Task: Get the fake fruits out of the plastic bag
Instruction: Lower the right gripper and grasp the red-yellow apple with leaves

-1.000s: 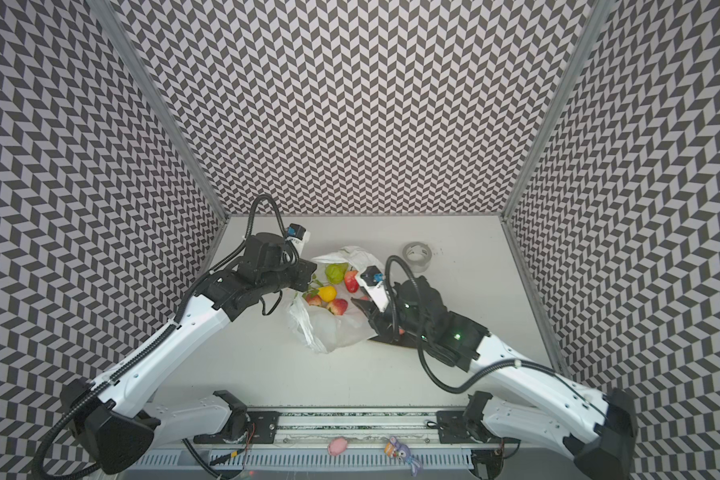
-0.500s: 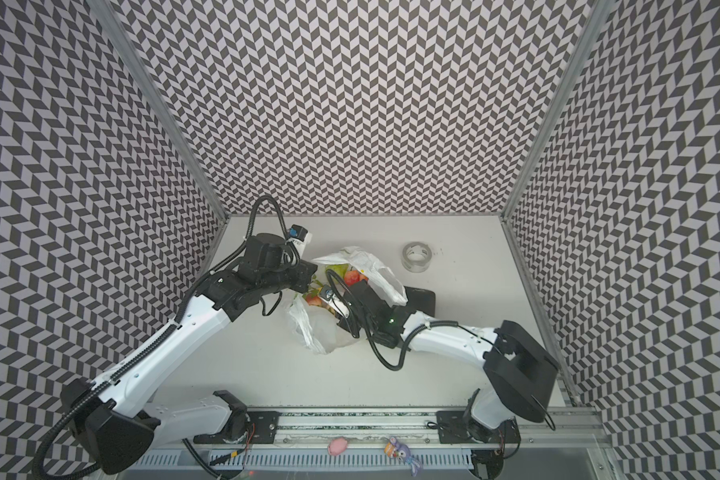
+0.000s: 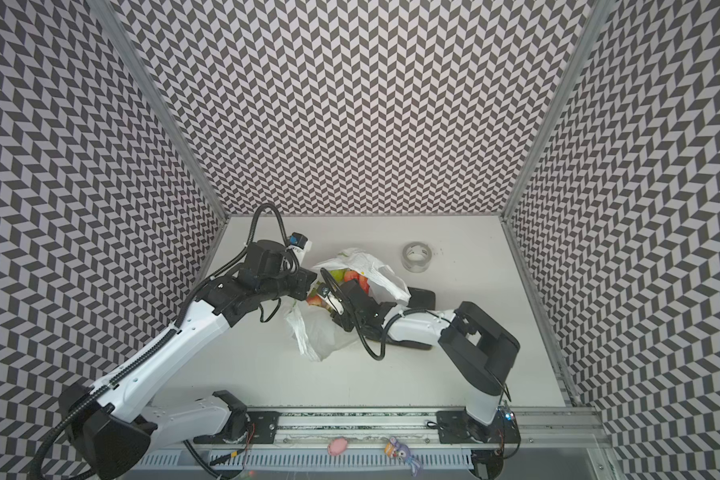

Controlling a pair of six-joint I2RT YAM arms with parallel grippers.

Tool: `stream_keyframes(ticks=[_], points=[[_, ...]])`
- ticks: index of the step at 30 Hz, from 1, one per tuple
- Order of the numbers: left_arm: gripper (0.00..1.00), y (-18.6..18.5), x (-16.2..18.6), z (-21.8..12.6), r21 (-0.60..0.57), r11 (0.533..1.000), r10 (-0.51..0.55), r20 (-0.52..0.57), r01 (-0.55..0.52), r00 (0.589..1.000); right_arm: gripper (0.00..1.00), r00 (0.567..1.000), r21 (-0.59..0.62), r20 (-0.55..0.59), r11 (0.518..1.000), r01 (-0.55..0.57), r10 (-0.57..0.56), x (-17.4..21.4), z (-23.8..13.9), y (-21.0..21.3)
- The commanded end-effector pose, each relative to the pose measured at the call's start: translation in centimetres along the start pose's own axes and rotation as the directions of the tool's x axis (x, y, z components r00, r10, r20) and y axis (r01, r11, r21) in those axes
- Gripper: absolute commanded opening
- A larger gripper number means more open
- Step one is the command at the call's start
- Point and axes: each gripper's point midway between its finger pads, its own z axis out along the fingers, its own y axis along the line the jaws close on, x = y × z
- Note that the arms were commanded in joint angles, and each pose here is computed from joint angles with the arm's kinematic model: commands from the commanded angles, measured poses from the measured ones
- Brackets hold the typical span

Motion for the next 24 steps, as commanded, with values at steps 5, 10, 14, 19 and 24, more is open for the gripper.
stream_keyframes(ticks=[5, 10, 14, 19, 24], points=[[0.0, -0.5, 0.1, -0.6, 0.023, 1.0, -0.002, -0.001, 0.002, 1.0, 0.55, 0.993, -0.056, 0.058, 0.993, -0.103, 0.106, -1.9, 1.6, 0.3], [0.0, -0.4, 0.1, -0.5, 0.022, 1.0, -0.004, -0.002, 0.004, 1.0, 0.62, 0.988, -0.119, 0.03, 0.982, -0.145, 0.149, -1.5, 2.6, 1.2], [0.0, -0.4, 0.1, -0.5, 0.018, 1.0, -0.006, 0.0, 0.006, 1.0, 0.66, 0.987, -0.128, -0.002, 0.979, -0.159, 0.16, -0.5, 3.7, 1.5], [0.0, -0.4, 0.1, -0.4, 0.02, 1.0, -0.012, 0.002, 0.012, 1.0, 0.71, 0.987, -0.13, -0.038, 0.979, -0.157, 0.154, 0.7, 5.0, 1.8], [0.0, -0.4, -0.1, -0.5, 0.021, 1.0, -0.01, 0.007, 0.01, 1.0, 0.78, 0.988, -0.134, -0.059, 0.98, -0.149, 0.142, 1.4, 5.8, 2.1]])
